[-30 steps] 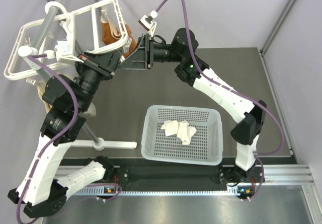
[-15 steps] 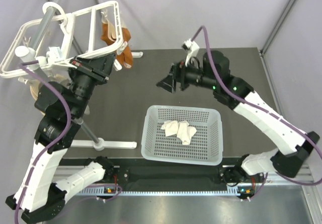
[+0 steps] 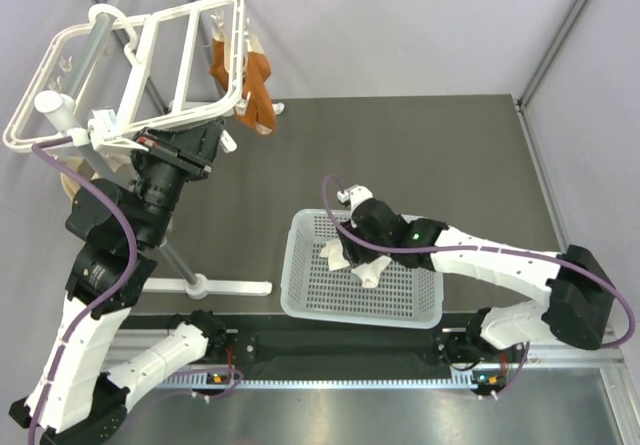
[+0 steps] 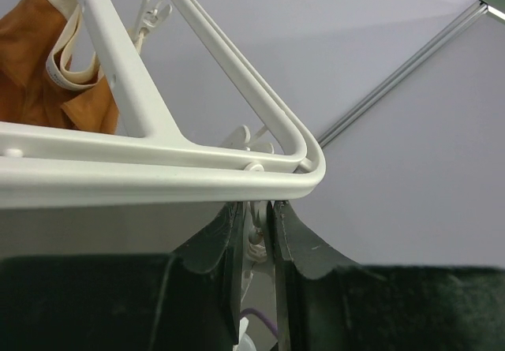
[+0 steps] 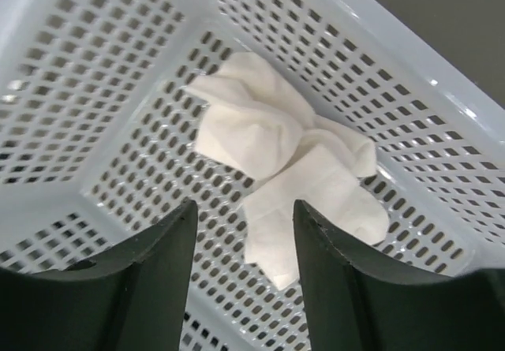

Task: Clip the socks to the hanger
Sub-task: Pick up the sock from the bin, then clamp the sock onto the hanger.

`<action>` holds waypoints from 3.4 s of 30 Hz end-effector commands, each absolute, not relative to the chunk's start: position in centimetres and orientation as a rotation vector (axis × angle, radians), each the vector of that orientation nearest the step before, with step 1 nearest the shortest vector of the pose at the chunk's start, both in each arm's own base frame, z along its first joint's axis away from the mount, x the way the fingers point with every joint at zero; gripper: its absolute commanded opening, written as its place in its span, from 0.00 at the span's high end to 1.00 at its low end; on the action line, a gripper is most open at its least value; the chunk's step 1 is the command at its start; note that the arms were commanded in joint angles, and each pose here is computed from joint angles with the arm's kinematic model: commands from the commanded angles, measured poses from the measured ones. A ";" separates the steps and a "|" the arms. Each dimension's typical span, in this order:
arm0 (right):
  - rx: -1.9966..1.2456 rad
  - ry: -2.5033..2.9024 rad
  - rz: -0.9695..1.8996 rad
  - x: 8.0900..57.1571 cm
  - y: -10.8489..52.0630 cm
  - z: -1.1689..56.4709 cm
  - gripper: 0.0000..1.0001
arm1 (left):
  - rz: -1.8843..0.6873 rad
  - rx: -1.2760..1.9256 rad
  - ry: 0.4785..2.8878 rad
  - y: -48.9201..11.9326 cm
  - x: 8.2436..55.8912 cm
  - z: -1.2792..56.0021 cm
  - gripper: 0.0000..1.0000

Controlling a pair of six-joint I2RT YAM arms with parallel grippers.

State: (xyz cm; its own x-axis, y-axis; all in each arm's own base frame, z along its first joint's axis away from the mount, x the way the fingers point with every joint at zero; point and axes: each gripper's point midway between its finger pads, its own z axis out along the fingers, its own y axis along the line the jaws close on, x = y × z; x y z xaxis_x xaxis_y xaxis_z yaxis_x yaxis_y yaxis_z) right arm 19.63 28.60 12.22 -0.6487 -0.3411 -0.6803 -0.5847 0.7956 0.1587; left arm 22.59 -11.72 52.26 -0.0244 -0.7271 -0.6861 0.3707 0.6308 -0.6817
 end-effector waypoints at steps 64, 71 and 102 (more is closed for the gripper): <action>-0.435 1.465 1.402 19.0 39.2 47.9 1.00 | -1.008 -0.396 1.311 -12.5 22.6 52.3 1.00; -0.461 1.438 1.487 18.3 41.2 49.3 1.00 | -1.003 -0.387 1.311 -12.6 22.8 52.3 1.00; -0.521 1.416 1.608 16.6 44.0 49.4 1.00 | -1.005 -0.375 1.322 -13.2 23.4 51.7 1.00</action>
